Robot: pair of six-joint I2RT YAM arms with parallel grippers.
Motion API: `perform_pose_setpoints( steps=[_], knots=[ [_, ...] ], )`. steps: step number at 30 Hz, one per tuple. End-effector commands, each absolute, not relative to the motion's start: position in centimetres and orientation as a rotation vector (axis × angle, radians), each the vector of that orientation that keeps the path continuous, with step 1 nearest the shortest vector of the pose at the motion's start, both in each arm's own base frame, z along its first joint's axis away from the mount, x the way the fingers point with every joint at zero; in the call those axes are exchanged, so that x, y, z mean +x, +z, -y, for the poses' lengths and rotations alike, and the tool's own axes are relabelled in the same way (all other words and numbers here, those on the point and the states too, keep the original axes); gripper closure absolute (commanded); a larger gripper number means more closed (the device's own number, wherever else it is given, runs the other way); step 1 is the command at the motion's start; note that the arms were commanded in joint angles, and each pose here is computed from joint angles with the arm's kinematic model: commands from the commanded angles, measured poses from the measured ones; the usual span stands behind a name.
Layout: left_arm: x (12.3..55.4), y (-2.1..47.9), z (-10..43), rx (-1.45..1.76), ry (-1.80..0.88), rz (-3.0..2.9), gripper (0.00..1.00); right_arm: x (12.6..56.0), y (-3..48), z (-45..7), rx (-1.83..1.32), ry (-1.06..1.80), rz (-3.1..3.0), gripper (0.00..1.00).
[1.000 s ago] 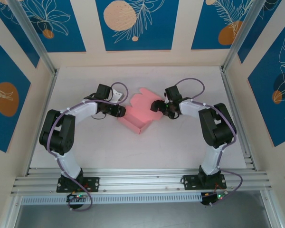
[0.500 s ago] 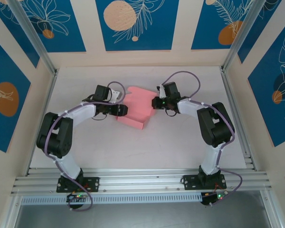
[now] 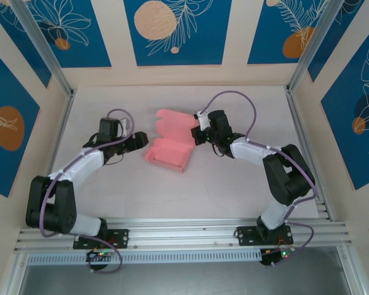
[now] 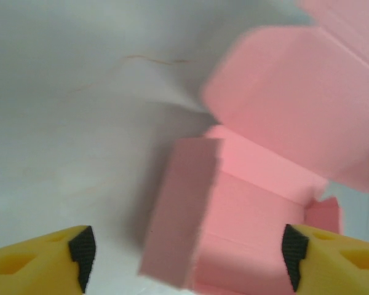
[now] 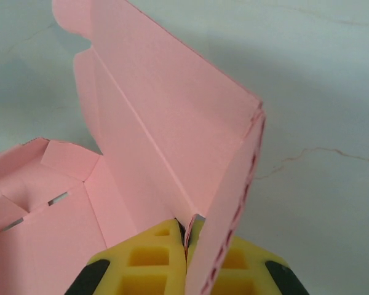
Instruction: Fold the paper box
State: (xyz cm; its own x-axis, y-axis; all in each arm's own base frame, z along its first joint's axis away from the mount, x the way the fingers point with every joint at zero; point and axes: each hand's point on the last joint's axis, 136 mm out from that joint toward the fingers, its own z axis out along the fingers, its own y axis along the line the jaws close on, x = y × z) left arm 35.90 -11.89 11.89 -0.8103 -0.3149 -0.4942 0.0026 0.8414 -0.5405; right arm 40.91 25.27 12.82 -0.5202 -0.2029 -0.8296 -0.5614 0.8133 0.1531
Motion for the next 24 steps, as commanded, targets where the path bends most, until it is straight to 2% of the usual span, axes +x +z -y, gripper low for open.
perform_pose_setpoints(
  steps=[1, 5, 10, 17, 24],
  knots=[
    [35.3, 9.9, 9.0, -0.468, -0.716, -2.419, 0.26, 40.9, 14.9, -25.3, -0.61, 0.47, -2.0, 1.0],
    [35.8, 8.1, 9.9, -0.526, -0.893, -2.394, 0.3, 40.2, 15.2, -25.8, -0.64, 0.49, -1.979, 1.0],
    [37.3, 7.4, 13.0, -0.484, -1.191, -2.323, 0.2, 40.0, 15.1, -26.1, -0.653, 0.499, -1.977, 1.0],
    [38.6, 8.8, 14.9, -0.377, -1.28, -2.272, 0.13, 40.1, 14.4, -26.3, -0.663, 0.491, -1.989, 1.0],
    [38.6, 8.5, 17.3, -0.336, -1.342, -2.303, 0.17, 40.3, 14.1, -26.4, -0.671, 0.486, -1.994, 1.0]
  ],
)
